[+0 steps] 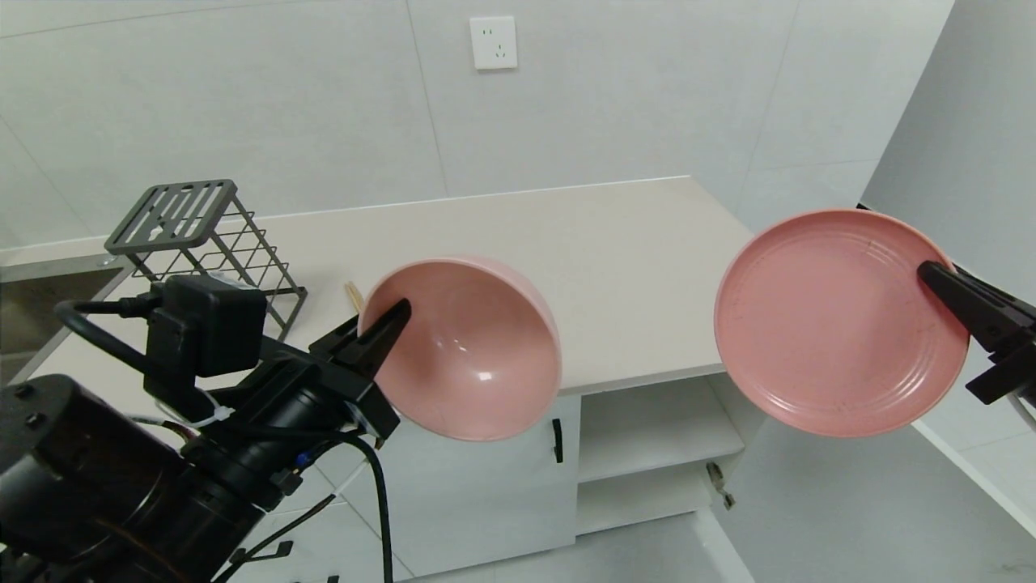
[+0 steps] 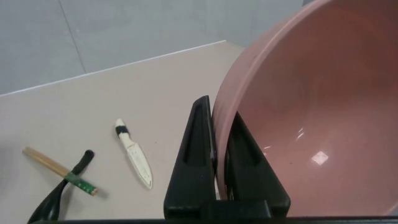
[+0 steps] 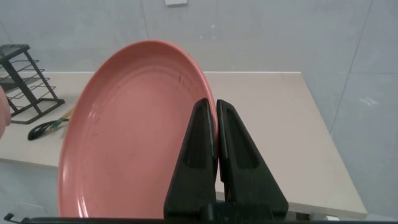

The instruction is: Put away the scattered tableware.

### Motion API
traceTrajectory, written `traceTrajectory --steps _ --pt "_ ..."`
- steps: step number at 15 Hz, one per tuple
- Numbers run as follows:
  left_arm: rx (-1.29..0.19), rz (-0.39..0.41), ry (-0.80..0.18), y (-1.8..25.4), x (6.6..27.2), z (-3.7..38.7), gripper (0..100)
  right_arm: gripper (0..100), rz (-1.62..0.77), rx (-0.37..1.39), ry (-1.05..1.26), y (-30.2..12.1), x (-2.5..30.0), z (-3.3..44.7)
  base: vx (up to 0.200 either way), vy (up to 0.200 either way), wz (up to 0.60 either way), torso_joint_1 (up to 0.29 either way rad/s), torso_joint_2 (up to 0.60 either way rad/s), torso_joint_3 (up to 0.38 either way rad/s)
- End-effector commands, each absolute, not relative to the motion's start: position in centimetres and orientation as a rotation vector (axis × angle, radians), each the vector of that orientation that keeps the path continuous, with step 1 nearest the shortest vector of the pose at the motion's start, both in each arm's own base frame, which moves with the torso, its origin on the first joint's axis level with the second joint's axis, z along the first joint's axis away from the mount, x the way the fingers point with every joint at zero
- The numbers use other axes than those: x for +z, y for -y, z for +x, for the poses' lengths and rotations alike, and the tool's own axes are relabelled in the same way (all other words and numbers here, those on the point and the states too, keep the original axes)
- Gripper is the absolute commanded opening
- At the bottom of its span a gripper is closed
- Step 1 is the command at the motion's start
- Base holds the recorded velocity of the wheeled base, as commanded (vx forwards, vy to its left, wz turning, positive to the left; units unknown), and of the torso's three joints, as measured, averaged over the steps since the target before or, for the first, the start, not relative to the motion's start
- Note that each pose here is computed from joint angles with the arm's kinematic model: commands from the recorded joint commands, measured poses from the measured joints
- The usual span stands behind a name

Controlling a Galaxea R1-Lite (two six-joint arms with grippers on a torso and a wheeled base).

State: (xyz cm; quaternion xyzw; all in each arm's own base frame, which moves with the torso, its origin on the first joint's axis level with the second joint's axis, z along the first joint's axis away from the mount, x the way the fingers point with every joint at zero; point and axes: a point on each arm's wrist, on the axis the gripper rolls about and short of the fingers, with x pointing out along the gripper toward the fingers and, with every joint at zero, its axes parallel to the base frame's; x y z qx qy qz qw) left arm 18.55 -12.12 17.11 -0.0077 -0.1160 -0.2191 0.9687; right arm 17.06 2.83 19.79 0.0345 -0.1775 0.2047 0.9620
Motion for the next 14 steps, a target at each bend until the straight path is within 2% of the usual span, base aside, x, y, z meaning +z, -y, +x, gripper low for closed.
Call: traceTrajectory --steps 1,3,14 --pt "-0.444 -0.015 0.234 12.13 17.07 18.53 0 0 0.069 0.416 0.376 -2.81 20.06 16.81 0.0 -0.2 0.0 0.017 0.0 -0.002" --pt "-0.442 -0.017 0.236 12.09 17.13 18.49 0 0 0.068 0.416 0.385 -2.79 20.23 16.67 0.0 -0.2 0.0 0.0 0.0 0.005" --pt "-0.445 -0.013 0.22 12.13 16.77 18.53 0 0 0.068 0.418 0.388 -2.83 20.31 16.74 0.0 0.0 0.0 0.0 0.0 0.0"
